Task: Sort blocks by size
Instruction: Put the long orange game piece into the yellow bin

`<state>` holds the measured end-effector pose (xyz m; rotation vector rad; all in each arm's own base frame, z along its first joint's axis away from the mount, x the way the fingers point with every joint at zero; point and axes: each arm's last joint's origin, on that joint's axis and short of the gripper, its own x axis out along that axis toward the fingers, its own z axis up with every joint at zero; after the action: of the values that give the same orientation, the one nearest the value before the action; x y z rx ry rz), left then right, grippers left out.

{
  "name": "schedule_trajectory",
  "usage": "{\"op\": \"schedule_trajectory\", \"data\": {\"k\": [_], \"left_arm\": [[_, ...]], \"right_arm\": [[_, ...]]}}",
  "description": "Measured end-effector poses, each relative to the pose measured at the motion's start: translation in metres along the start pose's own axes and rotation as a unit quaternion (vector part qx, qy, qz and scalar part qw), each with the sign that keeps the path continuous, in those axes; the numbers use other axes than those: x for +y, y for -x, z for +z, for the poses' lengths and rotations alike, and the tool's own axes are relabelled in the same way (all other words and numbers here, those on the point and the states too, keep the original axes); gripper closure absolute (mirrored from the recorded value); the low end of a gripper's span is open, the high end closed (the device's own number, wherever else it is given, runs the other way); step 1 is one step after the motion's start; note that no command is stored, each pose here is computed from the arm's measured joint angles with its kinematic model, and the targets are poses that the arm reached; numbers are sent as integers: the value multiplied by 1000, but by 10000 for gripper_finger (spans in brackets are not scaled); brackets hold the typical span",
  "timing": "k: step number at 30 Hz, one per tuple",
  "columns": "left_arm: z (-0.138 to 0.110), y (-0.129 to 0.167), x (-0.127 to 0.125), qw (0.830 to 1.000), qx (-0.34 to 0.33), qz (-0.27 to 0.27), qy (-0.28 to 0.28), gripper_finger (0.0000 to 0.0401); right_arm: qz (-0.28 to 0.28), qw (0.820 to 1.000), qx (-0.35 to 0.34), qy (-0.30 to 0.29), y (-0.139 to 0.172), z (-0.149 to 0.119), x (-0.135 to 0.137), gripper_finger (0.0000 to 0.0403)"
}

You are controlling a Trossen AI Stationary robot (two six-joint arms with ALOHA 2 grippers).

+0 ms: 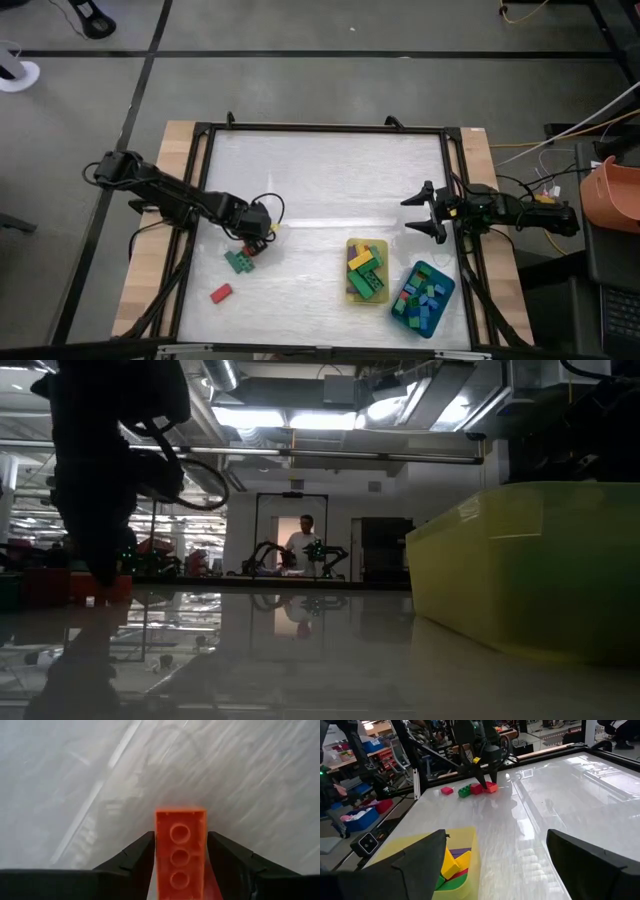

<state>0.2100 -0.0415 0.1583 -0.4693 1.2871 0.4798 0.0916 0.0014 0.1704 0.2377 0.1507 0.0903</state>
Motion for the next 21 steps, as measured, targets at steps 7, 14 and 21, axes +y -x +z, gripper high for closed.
{"op": "schedule_trajectory", "data": {"k": [7,14,21], "left_arm": [[-5,-13,4,1000,-14,-15,2,234],[-1,-14,0,998,-48,-36,15,281],[35,1,-25,956,-228,-183,2,281]], "right_arm": [[0,1000,0,-1,0,0,0,59],[1,1000,0,-1,0,0,0,59],[1,1000,-1,-1,0,0,0,59]]}}
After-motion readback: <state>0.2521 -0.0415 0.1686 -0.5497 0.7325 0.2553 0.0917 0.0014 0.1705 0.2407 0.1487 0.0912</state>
